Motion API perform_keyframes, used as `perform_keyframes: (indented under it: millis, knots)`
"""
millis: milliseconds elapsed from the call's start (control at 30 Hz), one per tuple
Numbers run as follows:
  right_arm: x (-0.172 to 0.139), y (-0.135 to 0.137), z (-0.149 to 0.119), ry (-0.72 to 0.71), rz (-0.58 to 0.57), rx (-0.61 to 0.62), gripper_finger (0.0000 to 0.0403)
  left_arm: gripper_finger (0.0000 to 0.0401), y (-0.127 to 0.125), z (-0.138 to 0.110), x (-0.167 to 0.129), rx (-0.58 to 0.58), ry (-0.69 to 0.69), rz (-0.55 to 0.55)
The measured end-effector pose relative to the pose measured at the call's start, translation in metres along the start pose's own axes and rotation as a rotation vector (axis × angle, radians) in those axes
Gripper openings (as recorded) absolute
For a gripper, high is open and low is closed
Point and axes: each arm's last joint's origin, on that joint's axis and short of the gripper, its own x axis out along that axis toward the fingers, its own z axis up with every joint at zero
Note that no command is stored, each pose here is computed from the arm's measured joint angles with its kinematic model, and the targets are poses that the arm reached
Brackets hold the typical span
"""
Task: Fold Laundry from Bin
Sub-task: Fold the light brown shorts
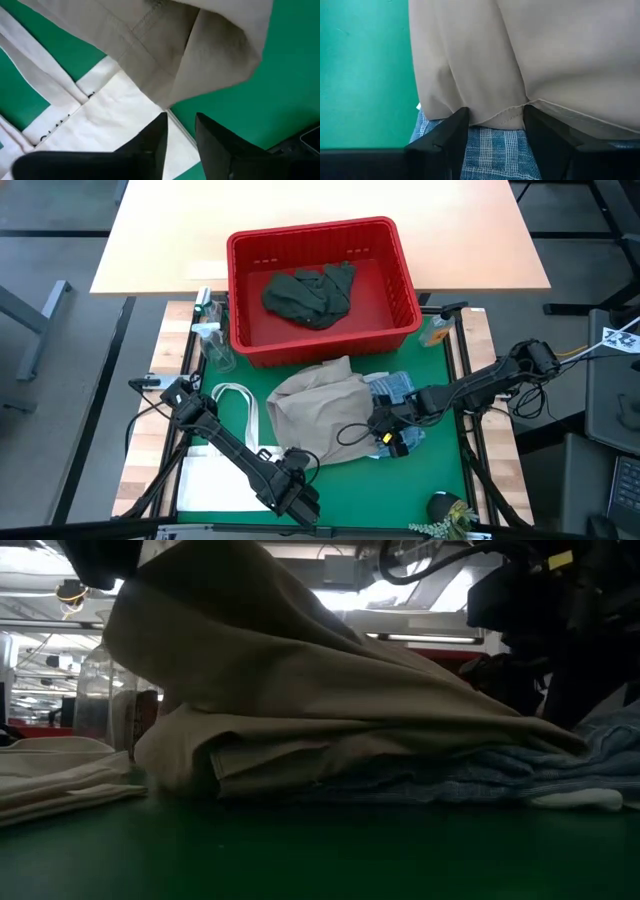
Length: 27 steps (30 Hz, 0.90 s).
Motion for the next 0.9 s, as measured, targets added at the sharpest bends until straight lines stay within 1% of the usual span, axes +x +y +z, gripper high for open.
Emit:
perform_keyframes:
  millis: [100, 167, 300, 400, 467, 567, 633, 733, 900]
  knots:
    - [-0.004, 0.001, 0.0, -0.01, 0.014, 0.0, 0.0193, 0.0107, 0.001, 0.0, -0.001, -0.009, -0.006, 0.009]
    - [-0.009, 0.001, 0.0, -0.023, 0.028, -0.001, 0.0193, 0.0112, 0.004, -0.002, -0.007, -0.011, -0.033, 0.001]
    - [-0.024, 0.003, 0.001, -0.072, 0.047, -0.005, 0.0193, 0.0109, 0.019, -0.005, -0.033, -0.023, -0.15, -0.042]
    - [-0.038, 0.004, 0.002, -0.129, 0.053, -0.009, 0.0193, 0.0102, 0.028, -0.006, -0.053, -0.018, -0.261, -0.105]
    - [-0.048, 0.004, 0.003, -0.167, 0.055, -0.012, 0.0193, 0.0099, 0.034, -0.001, -0.064, -0.034, -0.32, -0.135]
    - [-0.064, 0.006, 0.007, -0.224, 0.058, -0.017, 0.0193, 0.0097, 0.041, 0.007, -0.075, -0.045, -0.362, -0.161]
    - [-0.075, 0.006, 0.01, -0.253, 0.059, -0.019, 0.0193, 0.0097, 0.044, 0.013, -0.079, -0.016, -0.386, -0.161]
    - [-0.089, 0.007, 0.013, -0.283, 0.061, -0.025, 0.0193, 0.0096, 0.05, 0.025, -0.086, 0.062, -0.401, -0.151]
    - [-0.104, 0.009, 0.014, -0.304, 0.061, -0.031, 0.0193, 0.0096, 0.071, 0.041, -0.11, 0.229, -0.435, -0.163]
